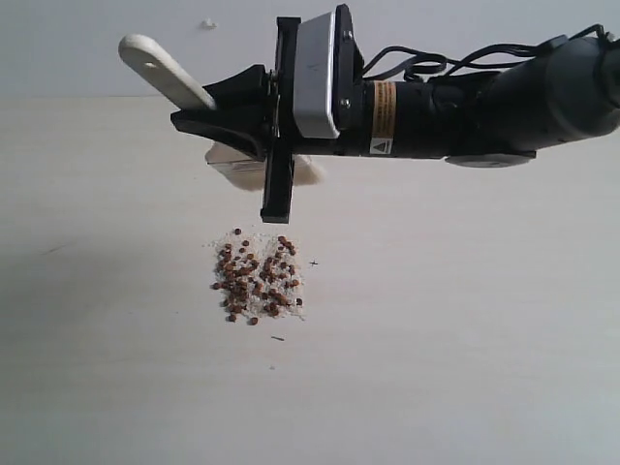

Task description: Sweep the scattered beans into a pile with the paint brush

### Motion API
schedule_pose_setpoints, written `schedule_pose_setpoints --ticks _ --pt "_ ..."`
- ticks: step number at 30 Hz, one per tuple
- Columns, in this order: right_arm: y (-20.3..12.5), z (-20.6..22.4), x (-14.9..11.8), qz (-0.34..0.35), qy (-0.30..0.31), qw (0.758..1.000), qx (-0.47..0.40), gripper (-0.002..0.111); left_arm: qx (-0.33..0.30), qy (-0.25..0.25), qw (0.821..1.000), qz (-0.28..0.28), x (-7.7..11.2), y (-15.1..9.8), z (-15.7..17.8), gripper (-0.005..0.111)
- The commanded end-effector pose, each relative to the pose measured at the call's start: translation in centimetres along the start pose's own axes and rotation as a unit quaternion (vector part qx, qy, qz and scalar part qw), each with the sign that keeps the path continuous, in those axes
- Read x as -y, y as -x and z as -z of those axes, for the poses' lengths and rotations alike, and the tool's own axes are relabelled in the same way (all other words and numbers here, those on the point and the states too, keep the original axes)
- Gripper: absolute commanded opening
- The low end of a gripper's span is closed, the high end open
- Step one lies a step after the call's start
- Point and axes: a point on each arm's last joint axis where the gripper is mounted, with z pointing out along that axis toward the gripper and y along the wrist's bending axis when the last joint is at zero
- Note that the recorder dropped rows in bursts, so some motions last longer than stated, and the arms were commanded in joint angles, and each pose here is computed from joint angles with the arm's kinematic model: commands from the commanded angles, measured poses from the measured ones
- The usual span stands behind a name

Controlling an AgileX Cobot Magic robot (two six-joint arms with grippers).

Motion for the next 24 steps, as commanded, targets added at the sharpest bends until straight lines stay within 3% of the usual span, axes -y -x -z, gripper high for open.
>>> schedule_pose_setpoints --ticks 1,6,15,24 --pt "-1.7 -0.6 1.2 0.006 0.043 0.999 0.002 0.0 0.001 -0.006 1.0 0.001 0.1 -0.1 0.0 0.0" --pt "-4.6 -1.9 1.5 0.03 0.096 0.995 -0.012 0.0 0.001 -0.006 1.0 0.001 0.1 -0.1 0.0 0.0" --pt "-9.5 -2.1 2.6 0.018 0.088 0.996 -0.025 0.0 0.001 -0.006 1.0 0.001 0.1 -0.1 0.0 0.0" --pt "-10.7 -2.8 3.5 0.026 0.077 0.997 -0.018 0.0 0.001 -0.006 1.0 0.001 0.1 -0.1 0.0 0.0"
